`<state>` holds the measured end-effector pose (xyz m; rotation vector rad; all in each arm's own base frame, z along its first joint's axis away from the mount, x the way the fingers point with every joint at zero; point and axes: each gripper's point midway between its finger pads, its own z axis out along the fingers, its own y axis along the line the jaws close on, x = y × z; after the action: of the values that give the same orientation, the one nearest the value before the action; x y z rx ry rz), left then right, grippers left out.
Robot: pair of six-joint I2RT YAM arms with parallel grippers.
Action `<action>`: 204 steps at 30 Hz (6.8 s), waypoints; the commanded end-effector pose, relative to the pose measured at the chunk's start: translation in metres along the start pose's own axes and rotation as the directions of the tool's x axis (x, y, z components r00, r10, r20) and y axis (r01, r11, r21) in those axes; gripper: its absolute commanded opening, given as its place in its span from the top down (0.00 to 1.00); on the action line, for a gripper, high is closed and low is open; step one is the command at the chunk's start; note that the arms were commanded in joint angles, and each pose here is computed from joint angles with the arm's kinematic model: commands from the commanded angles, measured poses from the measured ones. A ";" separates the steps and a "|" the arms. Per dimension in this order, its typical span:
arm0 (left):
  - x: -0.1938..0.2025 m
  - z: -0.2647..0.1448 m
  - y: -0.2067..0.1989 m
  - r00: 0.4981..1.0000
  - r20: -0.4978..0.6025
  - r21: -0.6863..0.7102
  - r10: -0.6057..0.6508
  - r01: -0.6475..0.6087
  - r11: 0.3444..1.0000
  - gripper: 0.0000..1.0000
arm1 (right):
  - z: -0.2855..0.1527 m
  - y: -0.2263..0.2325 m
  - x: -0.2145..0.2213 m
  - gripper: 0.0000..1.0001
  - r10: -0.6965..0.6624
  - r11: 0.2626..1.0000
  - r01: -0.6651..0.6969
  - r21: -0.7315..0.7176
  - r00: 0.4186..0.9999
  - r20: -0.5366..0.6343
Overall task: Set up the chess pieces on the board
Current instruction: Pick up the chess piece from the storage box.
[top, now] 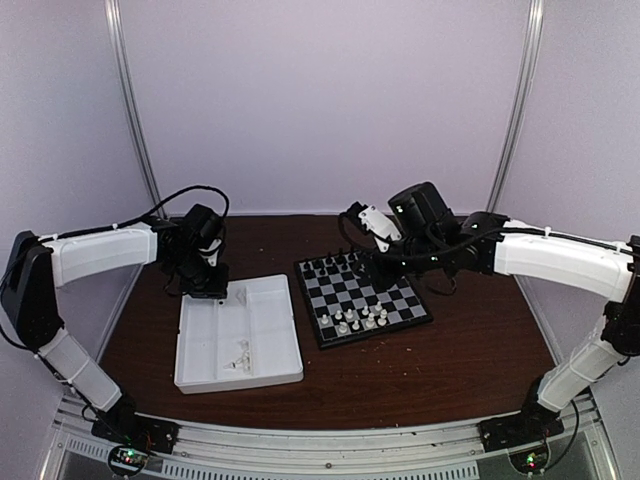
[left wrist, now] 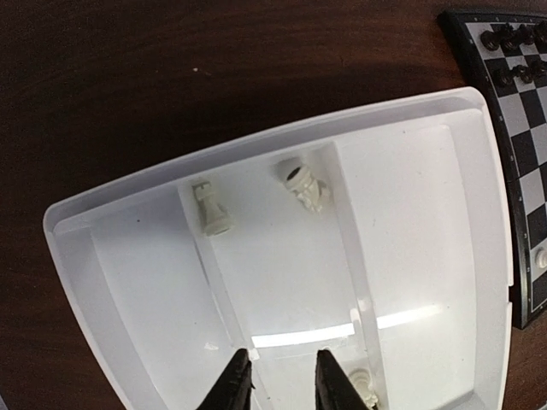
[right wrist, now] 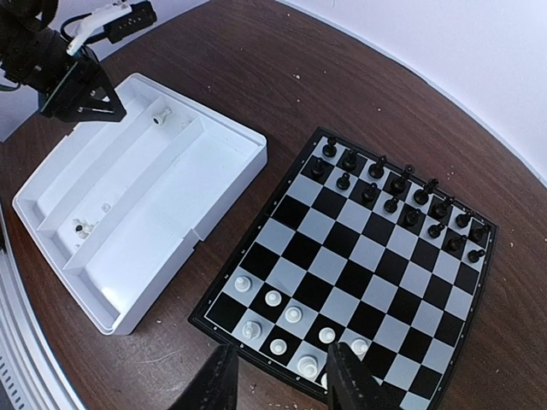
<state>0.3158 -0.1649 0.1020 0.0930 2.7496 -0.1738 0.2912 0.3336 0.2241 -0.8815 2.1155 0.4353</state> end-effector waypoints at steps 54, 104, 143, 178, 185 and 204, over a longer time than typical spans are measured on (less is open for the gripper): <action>-0.021 0.098 0.032 0.984 -0.022 -0.302 -0.179 0.164 0.939 0.73 | -0.012 0.002 -0.010 0.62 0.011 1.000 -0.010 -0.023 0.998 0.063; 0.006 0.060 -0.008 0.997 0.050 -0.120 0.065 -0.059 0.991 0.66 | 0.030 0.053 -0.006 0.62 0.158 0.940 -0.158 -0.302 0.987 -0.024; -0.003 0.098 0.010 0.949 -0.231 0.030 0.213 -0.212 0.977 0.63 | 0.029 0.049 -0.010 0.62 0.151 0.948 -0.150 -0.280 0.988 -0.018; 0.037 0.085 0.006 0.910 -0.316 0.041 0.269 -0.270 0.962 0.63 | 0.034 0.052 -0.009 0.62 0.161 0.942 -0.160 -0.294 0.987 -0.023; 0.039 0.084 0.007 0.908 -0.324 0.038 0.266 -0.268 0.963 0.75 | 0.033 0.051 -0.008 0.62 0.159 0.943 -0.159 -0.292 0.987 -0.025; 0.009 0.040 -0.017 0.940 -0.094 0.018 0.329 -0.329 0.944 0.92 | 0.029 0.064 -0.020 0.61 0.200 0.910 -0.198 -0.363 0.979 -0.034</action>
<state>0.3141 -0.1732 0.0271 0.5583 2.9369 -0.0304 0.2686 0.3910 0.2016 -0.8883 2.1974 0.8717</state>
